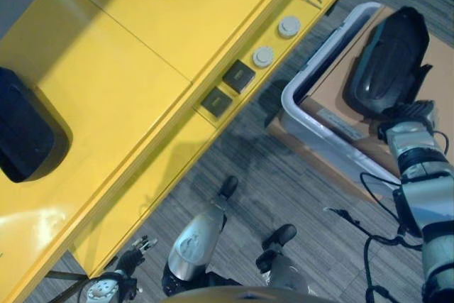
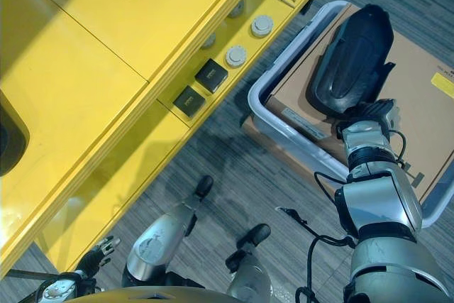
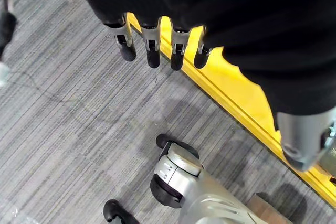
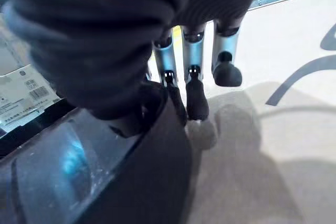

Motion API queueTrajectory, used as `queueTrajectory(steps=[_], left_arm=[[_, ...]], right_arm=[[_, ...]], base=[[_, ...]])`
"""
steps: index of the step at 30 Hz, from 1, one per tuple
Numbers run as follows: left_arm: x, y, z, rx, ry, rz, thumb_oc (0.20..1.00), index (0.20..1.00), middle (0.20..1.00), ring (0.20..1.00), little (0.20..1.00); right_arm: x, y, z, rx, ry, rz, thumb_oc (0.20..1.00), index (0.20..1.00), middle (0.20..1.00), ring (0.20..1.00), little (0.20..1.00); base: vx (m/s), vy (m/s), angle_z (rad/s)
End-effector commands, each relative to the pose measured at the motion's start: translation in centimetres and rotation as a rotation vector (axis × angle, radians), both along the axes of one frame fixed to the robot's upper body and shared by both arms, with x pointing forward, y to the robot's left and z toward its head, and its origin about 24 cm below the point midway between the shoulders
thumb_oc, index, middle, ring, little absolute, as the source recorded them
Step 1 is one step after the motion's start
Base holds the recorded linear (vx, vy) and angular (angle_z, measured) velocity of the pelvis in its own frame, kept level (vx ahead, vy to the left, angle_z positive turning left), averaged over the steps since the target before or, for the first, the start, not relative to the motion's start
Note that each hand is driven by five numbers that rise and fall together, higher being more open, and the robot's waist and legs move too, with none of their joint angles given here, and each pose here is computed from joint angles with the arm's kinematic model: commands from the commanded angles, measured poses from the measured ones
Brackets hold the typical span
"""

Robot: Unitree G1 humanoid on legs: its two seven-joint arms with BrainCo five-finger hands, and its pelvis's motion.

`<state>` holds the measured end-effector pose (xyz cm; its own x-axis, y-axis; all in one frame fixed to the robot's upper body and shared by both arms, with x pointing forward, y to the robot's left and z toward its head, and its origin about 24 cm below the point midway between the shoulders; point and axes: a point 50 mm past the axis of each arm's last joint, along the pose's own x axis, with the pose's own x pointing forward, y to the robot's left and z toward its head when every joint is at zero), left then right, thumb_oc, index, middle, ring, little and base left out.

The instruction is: Move parts from the plastic box to the shelf.

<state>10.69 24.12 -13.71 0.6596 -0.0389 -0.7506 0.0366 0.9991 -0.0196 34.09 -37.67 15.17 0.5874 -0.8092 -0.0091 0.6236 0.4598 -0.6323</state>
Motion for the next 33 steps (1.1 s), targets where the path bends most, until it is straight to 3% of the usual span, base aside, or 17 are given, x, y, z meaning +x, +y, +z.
queueTrajectory(steps=[1, 5, 9, 15, 20, 25, 29, 33], left_arm=[[-1.2, 1.4, 0.4, 0.016, 0.000, -0.016, 1.000, 1.000, 1.000, 1.000, 1.000], [0.1, 1.4, 1.2, -0.066, -0.095, 0.032, 1.000, 1.000, 1.000, 1.000, 1.000], [4.8, 0.4, 4.7, -0.274, -0.307, 0.015, 1.000, 1.000, 1.000, 1.000, 1.000], [8.0, -2.9, 8.2, -0.443, -0.404, -0.174, 1.000, 1.000, 1.000, 1.000, 1.000], [9.8, -8.1, 9.7, -0.632, -0.372, -0.299, 1.000, 1.000, 1.000, 1.000, 1.000], [11.2, -11.7, 10.0, -0.659, -0.285, -0.316, 1.000, 1.000, 1.000, 1.000, 1.000], [13.3, -13.5, 10.7, -0.562, -0.293, -0.300, 1.000, 1.000, 1.000, 1.000, 1.000], [16.0, -15.4, 11.8, -0.523, -0.293, -0.207, 1.000, 1.000, 1.000, 1.000, 1.000]], right_arm=[[-0.2, -0.1, 0.3, -0.087, 0.013, 0.041, 0.200, 0.200, 0.200, 0.200, 0.200], [0.3, 0.8, 0.3, -0.102, -0.024, 0.096, 0.200, 0.200, 0.200, 0.200, 0.200], [0.5, 3.0, -0.5, -0.051, -0.075, 0.196, 0.200, 0.200, 0.200, 0.200, 0.200], [-0.2, 4.6, -3.6, 0.032, -0.082, 0.243, 0.200, 0.200, 0.200, 0.200, 0.200], [-0.5, 8.4, -6.9, 0.116, -0.096, 0.328, 0.200, 0.200, 0.200, 0.200, 0.200], [-0.3, 11.4, -7.3, 0.167, -0.156, 0.425, 0.200, 0.200, 0.200, 0.200, 0.200], [0.3, 14.0, -5.7, 0.169, -0.214, 0.526, 0.200, 0.200, 0.200, 0.200, 0.200], [0.9, 17.1, -3.6, 0.176, -0.271, 0.673, 0.200, 0.200, 0.200, 0.200, 0.200]], base=[[0.01, -0.050, -0.05], [0.02, -0.080, -0.01], [0.08, -0.157, 0.00], [0.09, -0.126, -0.10], [0.10, -0.126, -0.18], [0.07, -0.097, -0.24], [0.01, -0.036, -0.25], [0.02, -0.013, -0.25]])
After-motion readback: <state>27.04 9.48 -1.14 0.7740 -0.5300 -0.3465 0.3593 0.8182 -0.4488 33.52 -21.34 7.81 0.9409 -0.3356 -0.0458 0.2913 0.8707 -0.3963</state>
